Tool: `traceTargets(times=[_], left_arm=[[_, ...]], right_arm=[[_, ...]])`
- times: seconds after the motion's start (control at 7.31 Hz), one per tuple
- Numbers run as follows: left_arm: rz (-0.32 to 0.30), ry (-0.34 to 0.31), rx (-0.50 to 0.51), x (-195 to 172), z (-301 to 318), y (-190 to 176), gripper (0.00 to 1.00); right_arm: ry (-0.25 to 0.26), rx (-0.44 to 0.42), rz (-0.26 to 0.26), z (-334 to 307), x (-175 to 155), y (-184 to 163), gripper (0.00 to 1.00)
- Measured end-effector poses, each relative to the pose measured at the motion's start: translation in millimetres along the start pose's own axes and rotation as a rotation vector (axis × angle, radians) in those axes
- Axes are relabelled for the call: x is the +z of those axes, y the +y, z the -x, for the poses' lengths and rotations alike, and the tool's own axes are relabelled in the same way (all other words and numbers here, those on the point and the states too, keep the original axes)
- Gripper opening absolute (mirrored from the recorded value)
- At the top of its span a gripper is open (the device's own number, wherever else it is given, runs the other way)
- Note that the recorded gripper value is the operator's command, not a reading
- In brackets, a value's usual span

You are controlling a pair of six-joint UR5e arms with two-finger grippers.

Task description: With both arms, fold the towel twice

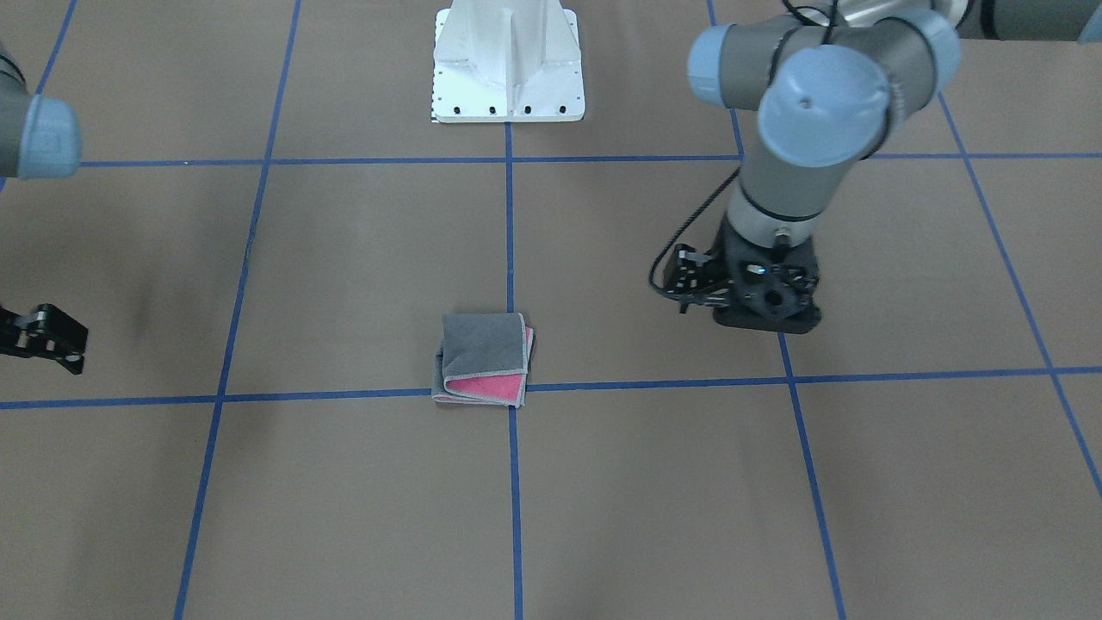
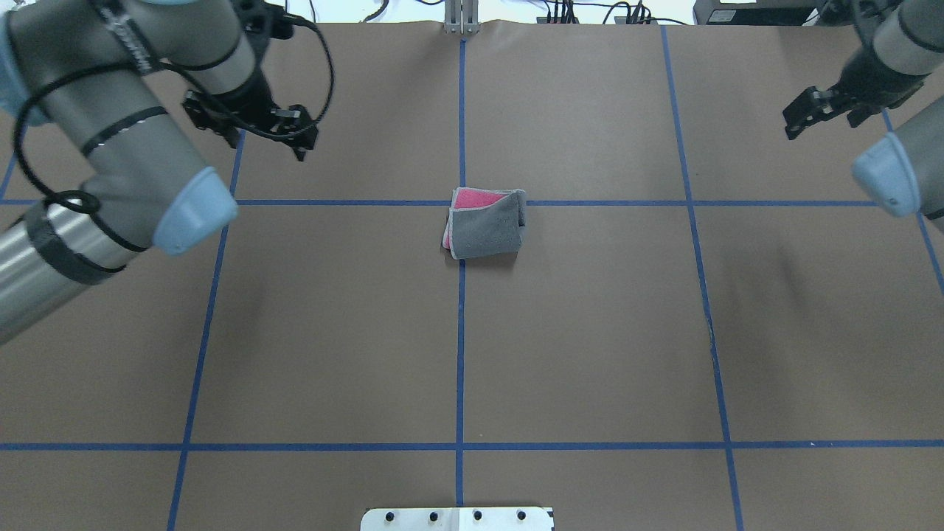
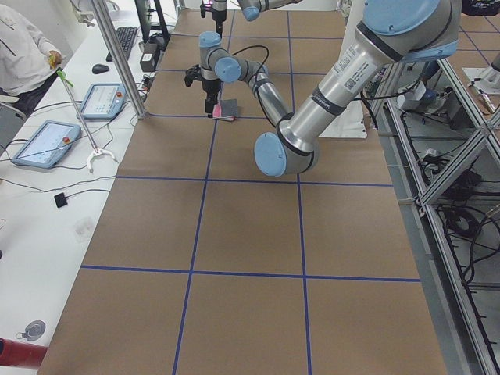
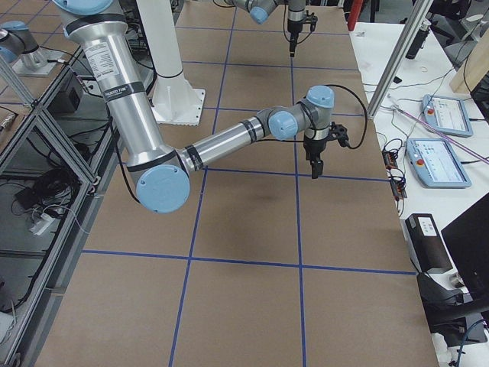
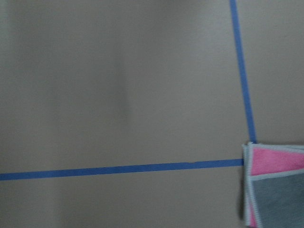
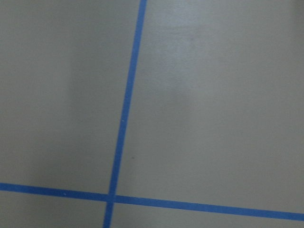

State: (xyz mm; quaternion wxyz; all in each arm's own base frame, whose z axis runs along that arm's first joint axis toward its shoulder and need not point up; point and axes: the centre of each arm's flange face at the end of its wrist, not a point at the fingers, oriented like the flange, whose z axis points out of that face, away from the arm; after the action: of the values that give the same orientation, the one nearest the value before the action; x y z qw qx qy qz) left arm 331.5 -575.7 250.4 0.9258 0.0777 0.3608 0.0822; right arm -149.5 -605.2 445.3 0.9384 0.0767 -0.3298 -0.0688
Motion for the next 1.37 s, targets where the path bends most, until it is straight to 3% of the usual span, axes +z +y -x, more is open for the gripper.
traceTargets(times=[0.41, 0.68, 1.09, 1.37], left_arm=[[0.06, -0.016, 0.132, -7, 200, 45, 1.0], [0.094, -0.003, 0.148, -11, 316, 89, 1.0], [0.149, -0.016, 0.063, -2, 437, 174, 1.0], [0.154, -0.014, -0.046, -4, 492, 216, 1.0]], right_arm=[[-0.013, -0.084, 0.028, -145, -17, 56, 0.99], [-0.012, -0.115, 0.047, -215, -14, 101, 0.99], [-0.039, -0.084, 0.076, -287, 0, 175, 0.99], [-0.041, -0.043, 0.081, -299, 2, 192, 0.99]])
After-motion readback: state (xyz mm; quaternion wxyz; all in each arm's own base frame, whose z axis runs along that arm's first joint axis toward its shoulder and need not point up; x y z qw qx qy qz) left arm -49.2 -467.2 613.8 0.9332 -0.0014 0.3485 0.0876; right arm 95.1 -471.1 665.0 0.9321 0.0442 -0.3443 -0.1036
